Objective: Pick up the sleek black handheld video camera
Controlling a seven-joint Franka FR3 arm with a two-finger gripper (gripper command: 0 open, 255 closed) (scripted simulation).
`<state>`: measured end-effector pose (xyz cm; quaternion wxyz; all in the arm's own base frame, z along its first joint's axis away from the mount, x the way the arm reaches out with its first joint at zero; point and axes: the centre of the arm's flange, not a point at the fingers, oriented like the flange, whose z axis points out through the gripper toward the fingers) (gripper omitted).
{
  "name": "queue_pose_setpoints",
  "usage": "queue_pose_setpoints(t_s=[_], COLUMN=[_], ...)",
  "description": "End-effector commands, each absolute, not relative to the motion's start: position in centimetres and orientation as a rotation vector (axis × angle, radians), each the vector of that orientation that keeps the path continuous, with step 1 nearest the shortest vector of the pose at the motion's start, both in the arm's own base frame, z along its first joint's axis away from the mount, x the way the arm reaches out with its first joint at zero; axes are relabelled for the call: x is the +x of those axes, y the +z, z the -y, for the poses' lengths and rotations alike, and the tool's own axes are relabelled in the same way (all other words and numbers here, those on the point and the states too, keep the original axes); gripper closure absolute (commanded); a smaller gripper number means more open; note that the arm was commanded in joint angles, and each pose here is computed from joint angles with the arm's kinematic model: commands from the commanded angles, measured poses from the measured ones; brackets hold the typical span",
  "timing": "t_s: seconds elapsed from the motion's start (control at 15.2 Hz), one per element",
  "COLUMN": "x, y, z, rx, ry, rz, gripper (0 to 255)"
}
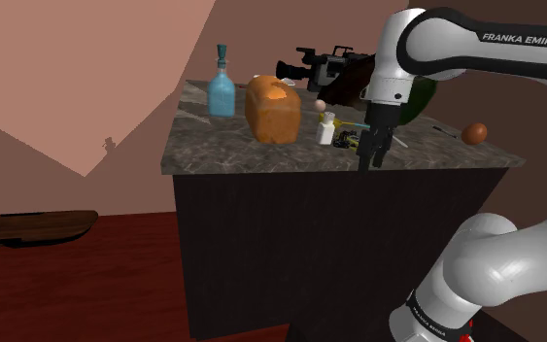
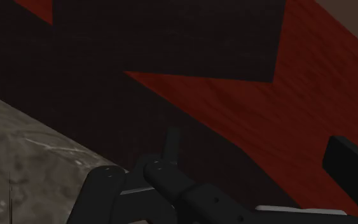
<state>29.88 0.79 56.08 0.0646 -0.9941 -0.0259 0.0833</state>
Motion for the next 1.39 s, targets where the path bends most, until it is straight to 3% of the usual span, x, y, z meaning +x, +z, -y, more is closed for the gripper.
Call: queue_pose_setpoints(t_s=[0.0, 0.73, 1.32], x=[29.9, 34.9, 34.9], y=[56.1, 60.7, 56.7], z=[-0.8, 10.3, 10.3], rx=[-3.001, -3.020, -3.020], ry=[0.251, -0.013, -0.013], rz=[0.078, -0.214, -0.214], gripper=[0, 0, 0])
